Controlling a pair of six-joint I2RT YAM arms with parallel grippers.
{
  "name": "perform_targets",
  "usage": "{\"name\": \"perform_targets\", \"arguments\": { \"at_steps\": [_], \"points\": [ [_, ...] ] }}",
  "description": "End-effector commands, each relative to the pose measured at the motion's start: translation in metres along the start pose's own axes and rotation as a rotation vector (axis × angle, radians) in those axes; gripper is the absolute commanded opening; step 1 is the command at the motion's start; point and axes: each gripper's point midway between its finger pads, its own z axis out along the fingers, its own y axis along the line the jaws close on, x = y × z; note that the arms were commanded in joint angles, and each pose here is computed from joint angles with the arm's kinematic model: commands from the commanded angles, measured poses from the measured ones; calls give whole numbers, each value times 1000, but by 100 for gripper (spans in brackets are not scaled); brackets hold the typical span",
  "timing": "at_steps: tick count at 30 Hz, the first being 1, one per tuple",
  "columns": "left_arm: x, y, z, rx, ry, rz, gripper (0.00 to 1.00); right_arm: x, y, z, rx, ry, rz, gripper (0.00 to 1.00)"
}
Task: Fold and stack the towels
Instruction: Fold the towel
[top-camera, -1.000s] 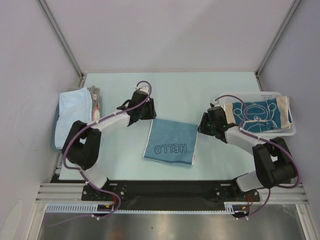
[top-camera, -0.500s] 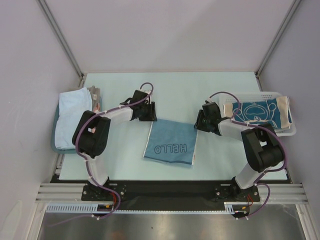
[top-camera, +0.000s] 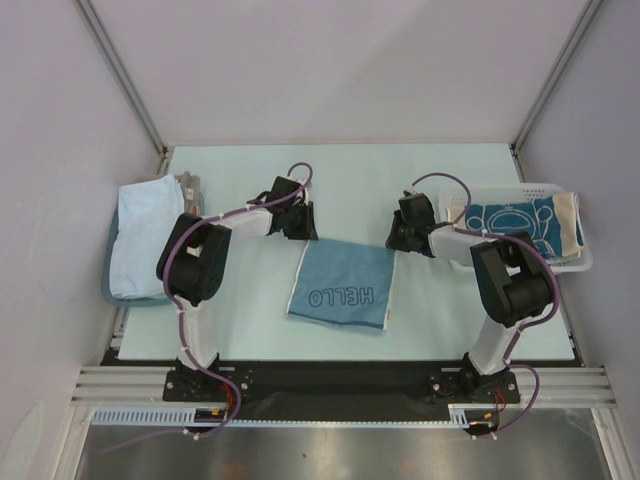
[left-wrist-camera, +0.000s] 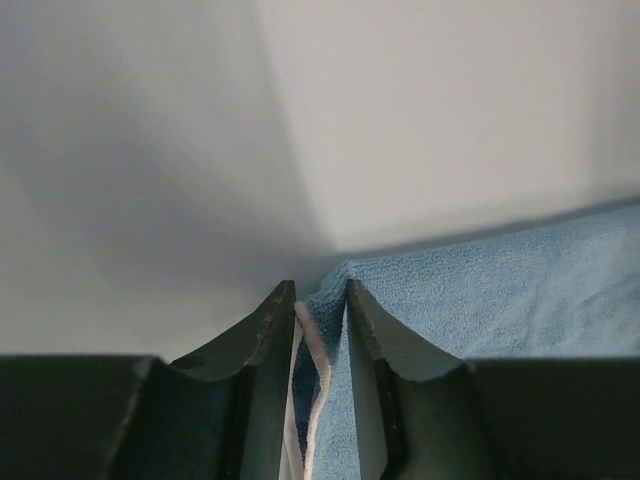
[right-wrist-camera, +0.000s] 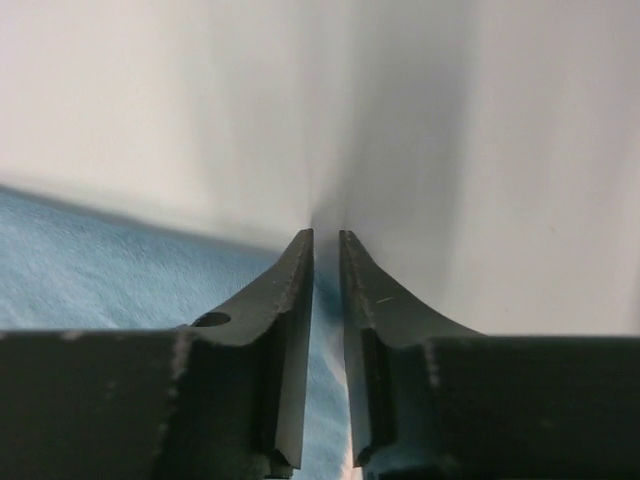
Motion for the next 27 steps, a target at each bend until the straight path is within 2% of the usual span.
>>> {"name": "perform_targets", "arguments": {
  "at_steps": [1,4,5,8,9,10,11,13,14,17,27],
  "points": [
    [-10,2,4,6,-10,9,32,-15,11,10,-29,-16,-18,20],
    [-17,1,1,15,-31,3,22,-18,18,13,-56,-2,-27,9],
    [-20,1,0,19,-41,2,19,-17,19,15,-58,6,-37,2],
    [-28,0,-3,32,-62,-9,15,-26,22,15,-59,3,-48,2],
    [-30,0,-4,34,-68,-11,15,-31,22,14,-55,0,-55,6],
    [-30,0,-4,35,-68,-11,14,-32,21,13,-51,3,-56,6],
    [-31,0,-5,34,-71,-7,13,-35,17,11,-33,-7,-58,17],
    [-31,7,-4,2,-72,-13,11,-43,14,3,-29,-30,-55,25],
    [-29,10,-4,-8,-69,-22,7,-46,5,0,-16,-35,-39,32],
    [-26,20,-4,-29,-78,-61,4,-53,1,-14,-24,-57,-37,39],
    [-19,30,-9,-76,-97,-114,3,-22,10,-13,-71,11,-82,41]
  ]
}}
